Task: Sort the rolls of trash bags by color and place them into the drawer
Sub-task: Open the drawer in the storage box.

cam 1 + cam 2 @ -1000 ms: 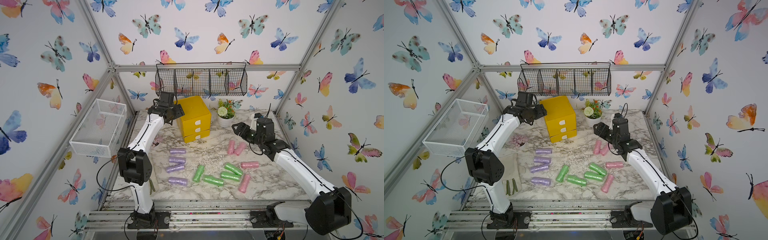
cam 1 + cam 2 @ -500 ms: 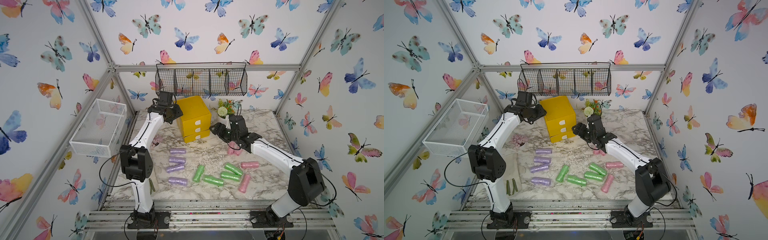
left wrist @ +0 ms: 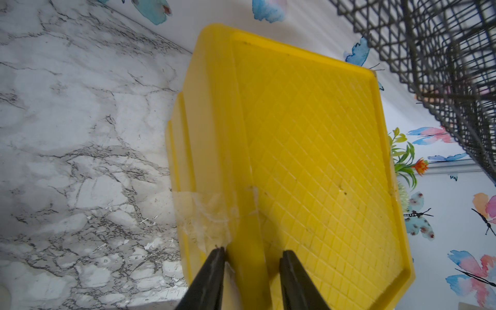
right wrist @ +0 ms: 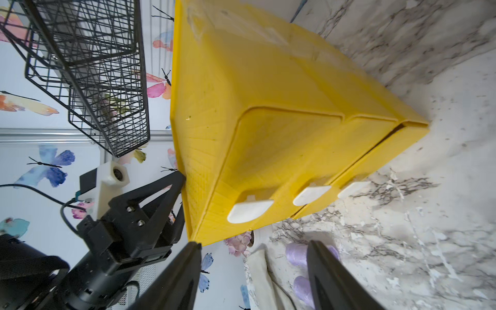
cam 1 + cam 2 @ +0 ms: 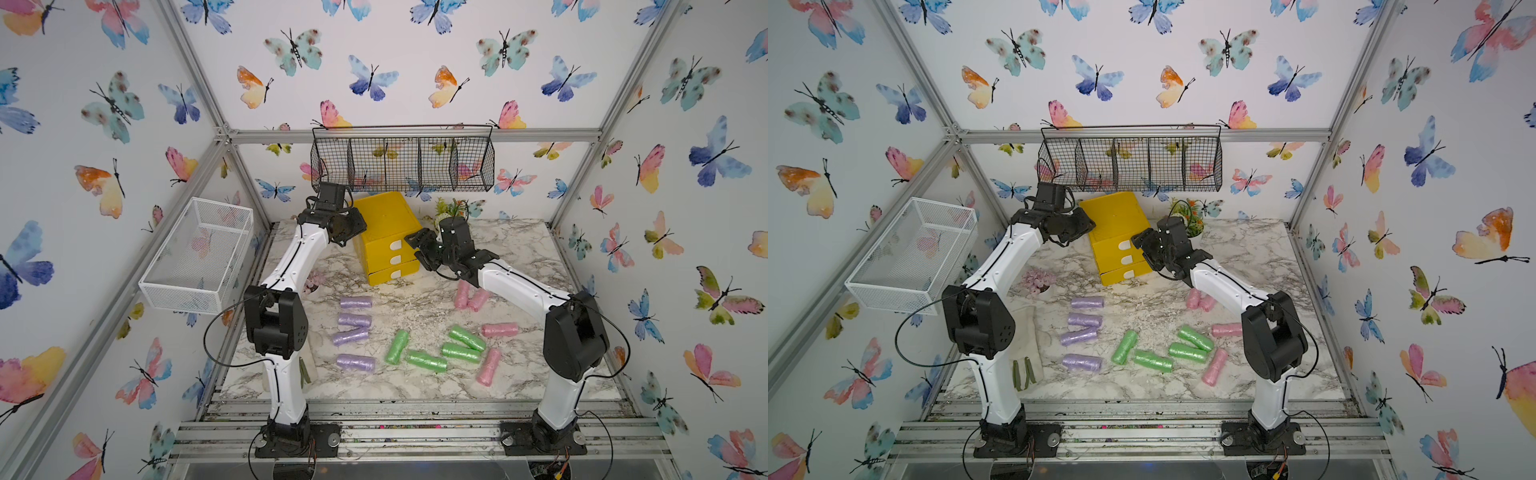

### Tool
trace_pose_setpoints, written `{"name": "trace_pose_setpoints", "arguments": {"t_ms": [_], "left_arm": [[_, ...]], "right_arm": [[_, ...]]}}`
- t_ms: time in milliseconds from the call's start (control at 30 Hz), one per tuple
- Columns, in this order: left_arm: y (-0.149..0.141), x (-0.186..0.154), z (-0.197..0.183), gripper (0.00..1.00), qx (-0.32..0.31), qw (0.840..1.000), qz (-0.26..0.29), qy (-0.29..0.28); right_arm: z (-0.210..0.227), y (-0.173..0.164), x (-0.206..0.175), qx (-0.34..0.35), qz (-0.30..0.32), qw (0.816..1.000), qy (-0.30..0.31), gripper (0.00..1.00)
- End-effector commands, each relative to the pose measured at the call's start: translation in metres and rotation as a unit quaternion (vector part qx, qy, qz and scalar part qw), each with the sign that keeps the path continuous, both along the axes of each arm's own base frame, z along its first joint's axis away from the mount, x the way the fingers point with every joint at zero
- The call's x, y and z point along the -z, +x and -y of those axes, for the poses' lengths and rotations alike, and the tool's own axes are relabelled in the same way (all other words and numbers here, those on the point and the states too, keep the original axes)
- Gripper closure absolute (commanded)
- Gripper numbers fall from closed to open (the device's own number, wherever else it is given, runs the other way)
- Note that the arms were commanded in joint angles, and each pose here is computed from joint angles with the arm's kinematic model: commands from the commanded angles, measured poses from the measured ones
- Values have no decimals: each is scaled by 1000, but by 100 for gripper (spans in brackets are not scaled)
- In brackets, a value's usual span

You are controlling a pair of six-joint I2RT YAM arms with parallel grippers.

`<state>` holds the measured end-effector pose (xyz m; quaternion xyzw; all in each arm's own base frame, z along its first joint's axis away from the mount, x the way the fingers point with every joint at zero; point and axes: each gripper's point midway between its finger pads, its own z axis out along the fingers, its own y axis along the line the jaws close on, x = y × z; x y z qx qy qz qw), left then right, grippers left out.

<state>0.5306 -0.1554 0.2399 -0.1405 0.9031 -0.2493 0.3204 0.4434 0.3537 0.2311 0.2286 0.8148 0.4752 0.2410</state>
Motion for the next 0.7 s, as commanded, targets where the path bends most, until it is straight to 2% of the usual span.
{"name": "trace_pose_setpoints", "arguments": {"t_ms": [0, 233, 667], "left_arm": [[3, 16, 1, 63, 9, 1000, -16, 6], [5, 20, 2, 66, 14, 1000, -21, 9], [3, 24, 5, 67, 21, 999, -26, 10]], "right_arm": [[-12, 0, 5, 10, -34, 999, 21, 37], [-30, 2, 1, 11, -50, 998, 34, 44], [-28, 10, 11, 50, -62, 997, 25, 52]]}}
